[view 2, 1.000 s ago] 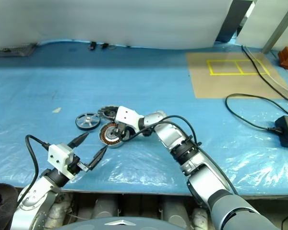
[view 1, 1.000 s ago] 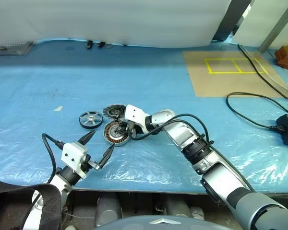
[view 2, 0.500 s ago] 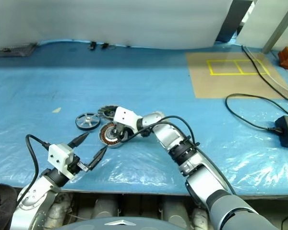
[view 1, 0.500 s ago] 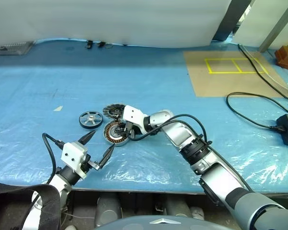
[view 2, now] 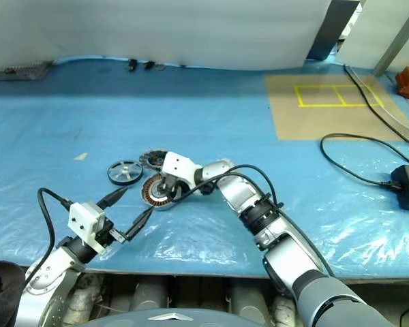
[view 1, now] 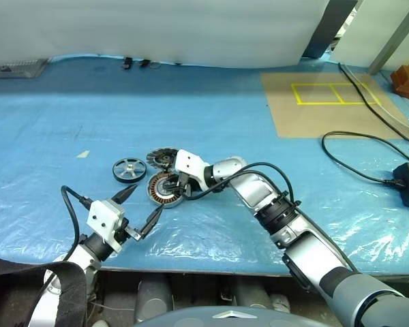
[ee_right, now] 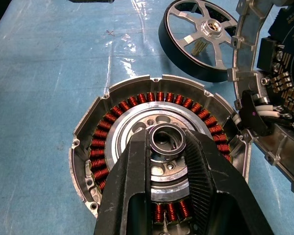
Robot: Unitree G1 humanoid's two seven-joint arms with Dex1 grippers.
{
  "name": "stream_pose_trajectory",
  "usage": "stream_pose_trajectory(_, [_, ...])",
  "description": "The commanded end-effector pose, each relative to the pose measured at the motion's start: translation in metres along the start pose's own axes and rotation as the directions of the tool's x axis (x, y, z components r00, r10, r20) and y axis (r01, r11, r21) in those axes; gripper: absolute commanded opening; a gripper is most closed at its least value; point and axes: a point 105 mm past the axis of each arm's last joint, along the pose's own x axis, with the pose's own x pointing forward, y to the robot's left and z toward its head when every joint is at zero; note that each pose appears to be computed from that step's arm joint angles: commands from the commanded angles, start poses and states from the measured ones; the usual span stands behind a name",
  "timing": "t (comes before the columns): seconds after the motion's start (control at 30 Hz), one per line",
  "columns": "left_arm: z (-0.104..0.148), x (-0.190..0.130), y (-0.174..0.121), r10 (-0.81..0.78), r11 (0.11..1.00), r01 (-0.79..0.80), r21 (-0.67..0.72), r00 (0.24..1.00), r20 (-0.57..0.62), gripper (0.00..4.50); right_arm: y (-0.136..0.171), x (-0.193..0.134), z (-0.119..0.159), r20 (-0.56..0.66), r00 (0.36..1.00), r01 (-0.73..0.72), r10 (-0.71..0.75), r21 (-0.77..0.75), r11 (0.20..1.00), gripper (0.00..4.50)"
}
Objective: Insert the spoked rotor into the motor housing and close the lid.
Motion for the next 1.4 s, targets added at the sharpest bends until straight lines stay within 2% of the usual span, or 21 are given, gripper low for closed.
stream_pose_trajectory(0.03, [0.005, 0.001, -0.001, -0.012, 1.000, 0.012, 0.009, 1.000, 0.016, 4.50, 0.004, 0.000, 0.000, 0.007, 1.000, -0.009, 0.009, 0.006, 1.000, 0.65])
stream_pose_trajectory(1.07, [0.004, -0.001, 0.004, 0.012, 1.000, -0.012, 0.021, 1.000, 0.010, 4.50, 0.006, 0.007, -0.001, 0.015, 1.000, -0.026, 0.026, 0.020, 0.999, 0.65])
stream_pose_trajectory(1.23, [0.003, -0.002, 0.004, 0.016, 1.000, -0.016, 0.023, 1.000, 0.006, 4.50, 0.009, 0.006, -0.002, 0.044, 0.998, -0.050, 0.048, 0.047, 0.998, 2.29])
stream_pose_trajectory(1.33, [0.003, -0.003, 0.006, 0.020, 0.999, -0.020, 0.027, 1.000, 0.004, 4.50, 0.007, 0.001, 0.014, 0.135, 0.989, -0.068, 0.054, 0.102, 0.992, 3.34])
stream_pose_trajectory(1.4, [0.004, -0.001, 0.007, 0.021, 0.999, -0.022, 0.031, 1.000, 0.005, 4.50, 0.002, -0.003, 0.021, 0.172, 0.984, -0.062, 0.040, 0.124, 0.990, 3.27])
